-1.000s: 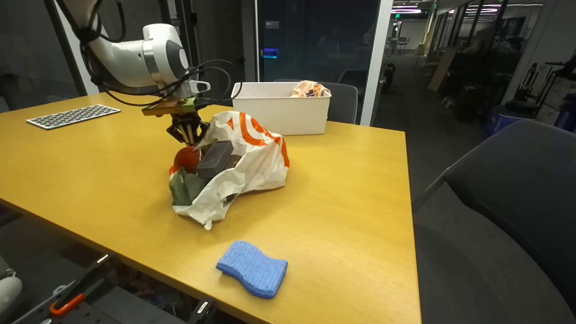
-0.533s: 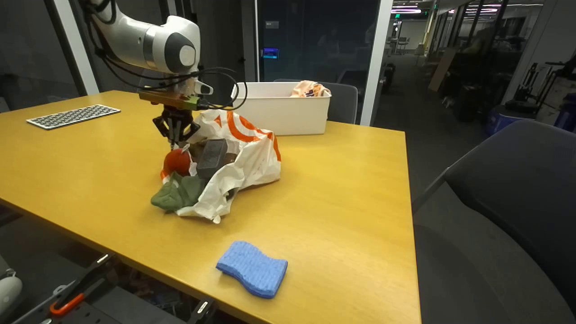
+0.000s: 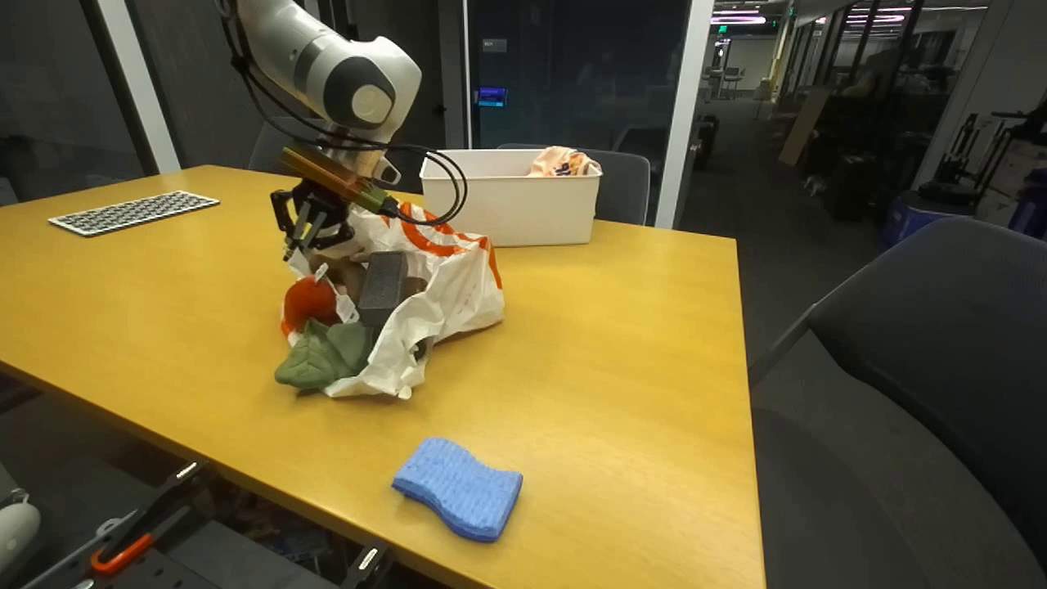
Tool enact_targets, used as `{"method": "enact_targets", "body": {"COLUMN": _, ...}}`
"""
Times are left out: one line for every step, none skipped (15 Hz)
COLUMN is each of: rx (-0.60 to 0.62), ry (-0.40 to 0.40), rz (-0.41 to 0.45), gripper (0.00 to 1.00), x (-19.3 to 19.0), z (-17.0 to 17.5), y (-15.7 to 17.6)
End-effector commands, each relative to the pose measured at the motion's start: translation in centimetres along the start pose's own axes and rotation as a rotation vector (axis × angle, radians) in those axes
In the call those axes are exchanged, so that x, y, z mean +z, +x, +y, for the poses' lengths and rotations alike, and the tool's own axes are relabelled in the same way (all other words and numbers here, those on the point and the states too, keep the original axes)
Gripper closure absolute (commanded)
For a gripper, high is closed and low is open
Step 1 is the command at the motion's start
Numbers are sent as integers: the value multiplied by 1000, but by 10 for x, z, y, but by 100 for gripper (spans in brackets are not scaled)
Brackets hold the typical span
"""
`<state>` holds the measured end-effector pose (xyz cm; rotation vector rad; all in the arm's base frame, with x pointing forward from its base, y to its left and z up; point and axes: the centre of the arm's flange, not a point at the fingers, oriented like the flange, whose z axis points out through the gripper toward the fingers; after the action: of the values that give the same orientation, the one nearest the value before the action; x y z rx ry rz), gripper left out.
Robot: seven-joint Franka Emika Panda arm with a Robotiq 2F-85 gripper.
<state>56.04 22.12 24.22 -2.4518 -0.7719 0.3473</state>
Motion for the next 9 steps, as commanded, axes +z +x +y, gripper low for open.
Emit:
{"method": "enact_targets", "body": {"rx": -68, "ry": 178, "rz": -7, "gripper": 94, "x": -15, "z": 3, "y": 2}}
{"method": "enact_targets", "body": {"rx": -77, "ry": 204, "rz": -9, "gripper": 96, "x": -19, "z": 1, "y": 0}}
{"method": "enact_targets", "body": {"rx": -83, "ry": 221, "rz": -10, "gripper": 96, "x": -24, "z": -3, "y": -1}}
{"method": "enact_targets", "body": {"rx": -85, "ry": 227, "rz": -9, "gripper": 97, "x": -28, "z": -6, "y": -2}}
{"method": "enact_targets", "body": {"rx": -77, "ry": 196, "rz": -5, "gripper": 95, "x": -32, "z": -11, "y": -2}}
{"method": "enact_targets", "body": {"rx": -65, "ry": 160, "rz": -10, "gripper": 95, "x": -34, "z": -14, "y": -2}}
{"method": "enact_targets", "body": {"rx": -68, "ry": 132, "rz": -14, "gripper": 95, "x": -33, "z": -14, "y": -1}}
{"method": "enact_targets", "body": {"rx": -72, "ry": 99, "rz": 6, "gripper": 95, "x": -33, "z": -15, "y": -1}}
{"method": "enact_targets", "body": {"rx": -64, "ry": 21, "rz": 2, "gripper": 95, "x": -32, "z": -19, "y": 0}}
